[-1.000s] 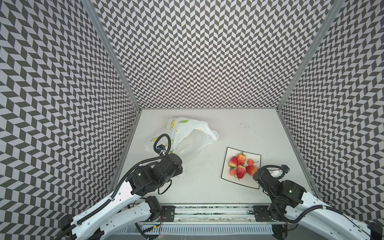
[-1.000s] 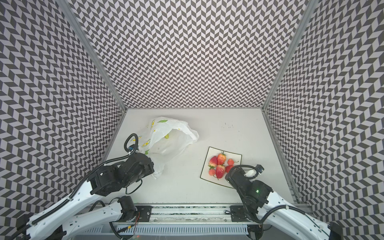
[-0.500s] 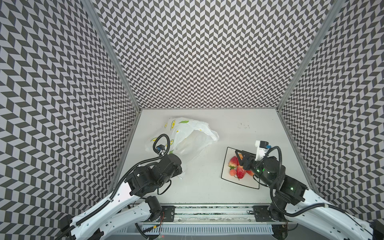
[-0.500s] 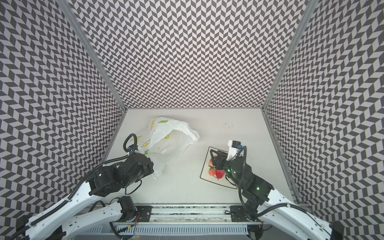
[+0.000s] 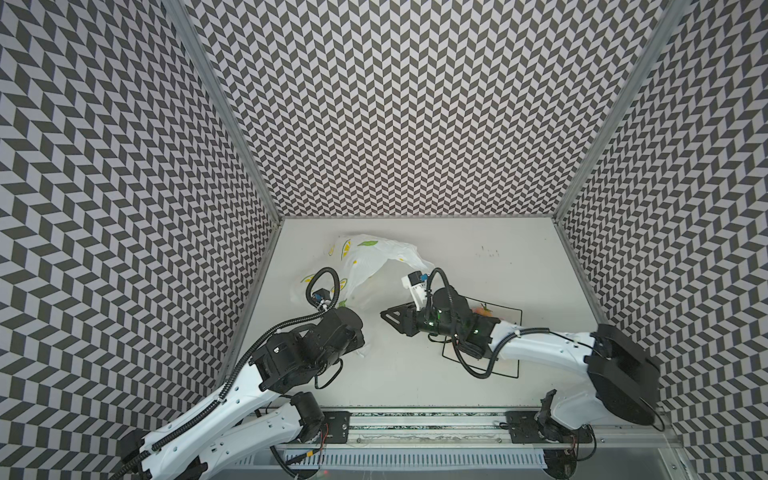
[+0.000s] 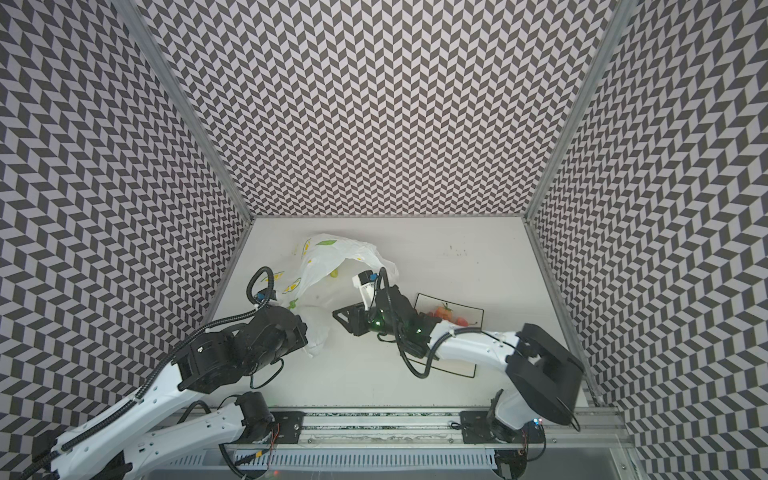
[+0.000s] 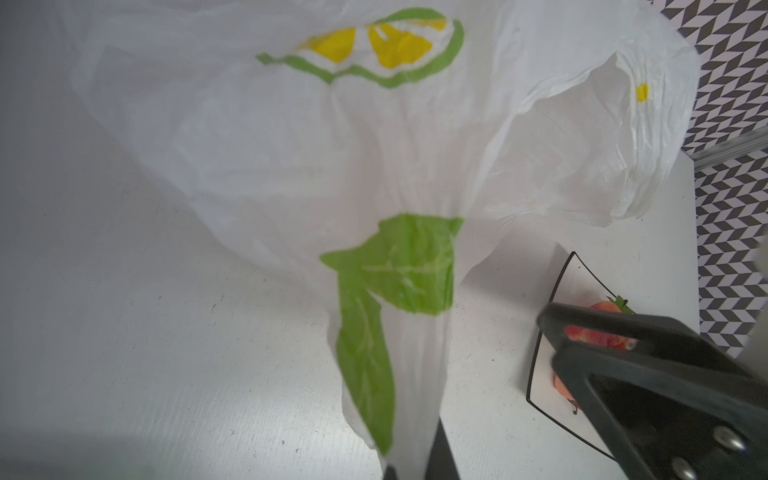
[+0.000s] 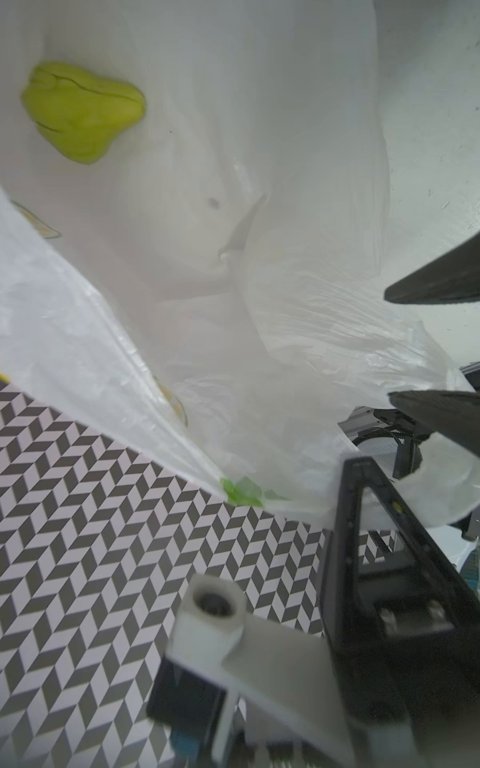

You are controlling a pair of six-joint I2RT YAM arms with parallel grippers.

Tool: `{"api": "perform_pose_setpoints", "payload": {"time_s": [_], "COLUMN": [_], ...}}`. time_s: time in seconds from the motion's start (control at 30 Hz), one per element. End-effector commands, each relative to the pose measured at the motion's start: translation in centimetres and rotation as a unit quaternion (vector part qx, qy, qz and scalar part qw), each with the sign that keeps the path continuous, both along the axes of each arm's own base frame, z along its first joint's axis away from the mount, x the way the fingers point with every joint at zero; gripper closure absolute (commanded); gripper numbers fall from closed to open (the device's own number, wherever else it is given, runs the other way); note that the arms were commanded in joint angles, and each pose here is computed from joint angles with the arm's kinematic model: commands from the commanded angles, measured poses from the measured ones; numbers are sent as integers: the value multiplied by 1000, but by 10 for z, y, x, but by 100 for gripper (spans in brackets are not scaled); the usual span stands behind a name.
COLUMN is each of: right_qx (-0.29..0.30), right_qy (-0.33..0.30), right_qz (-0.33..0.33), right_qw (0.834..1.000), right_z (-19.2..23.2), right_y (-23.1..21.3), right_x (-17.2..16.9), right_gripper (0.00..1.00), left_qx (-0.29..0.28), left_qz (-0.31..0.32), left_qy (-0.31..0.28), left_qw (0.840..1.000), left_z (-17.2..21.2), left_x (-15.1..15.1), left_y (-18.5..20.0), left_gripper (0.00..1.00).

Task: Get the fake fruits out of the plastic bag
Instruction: 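Move the right gripper back into the bag above the green chayote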

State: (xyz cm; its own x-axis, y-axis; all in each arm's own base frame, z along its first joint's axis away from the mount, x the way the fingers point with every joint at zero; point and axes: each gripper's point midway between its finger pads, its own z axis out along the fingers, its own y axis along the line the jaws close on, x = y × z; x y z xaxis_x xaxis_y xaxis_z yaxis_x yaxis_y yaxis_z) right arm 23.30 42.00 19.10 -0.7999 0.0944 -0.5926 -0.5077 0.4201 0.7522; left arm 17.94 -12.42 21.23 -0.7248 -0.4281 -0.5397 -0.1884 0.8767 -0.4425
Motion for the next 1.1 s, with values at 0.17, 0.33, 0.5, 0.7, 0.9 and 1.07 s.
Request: {"api": "perform_pose_setpoints", "payload": {"time_s": [0.17,0.33,0.5,0.7,0.9,1.07], "right_qx": [99,118,117,110,125,153], "right_qy": [118,179,183,174,242,271], "right_qz": [-121,-204,-261,-282,-323,-337], "right_qw": [981,955,941,937,906,889], "right_z": [-5,-31,-48,-61,-90,-90], "right_y": [45,55,60,70,67,71], "right_x": [62,98,129,154,175,191], "right_gripper": [76,69,63,53,43,37], "left_qx": [-10,-7,-3,-3,-5,-8], "left_qz": [14,9,-9,-25,-33,-35], "left_qy": [-20,-19,-20,-27,-32,-32], "left_qw": [1000,1000,1000,999,999,999], "left_z": [17,19,22,27,31,33], "left_x": [2,2,2,2,1,0], "left_y": [5,4,0,-3,-5,-4], "left_gripper": [100,100,100,100,100,100]}}
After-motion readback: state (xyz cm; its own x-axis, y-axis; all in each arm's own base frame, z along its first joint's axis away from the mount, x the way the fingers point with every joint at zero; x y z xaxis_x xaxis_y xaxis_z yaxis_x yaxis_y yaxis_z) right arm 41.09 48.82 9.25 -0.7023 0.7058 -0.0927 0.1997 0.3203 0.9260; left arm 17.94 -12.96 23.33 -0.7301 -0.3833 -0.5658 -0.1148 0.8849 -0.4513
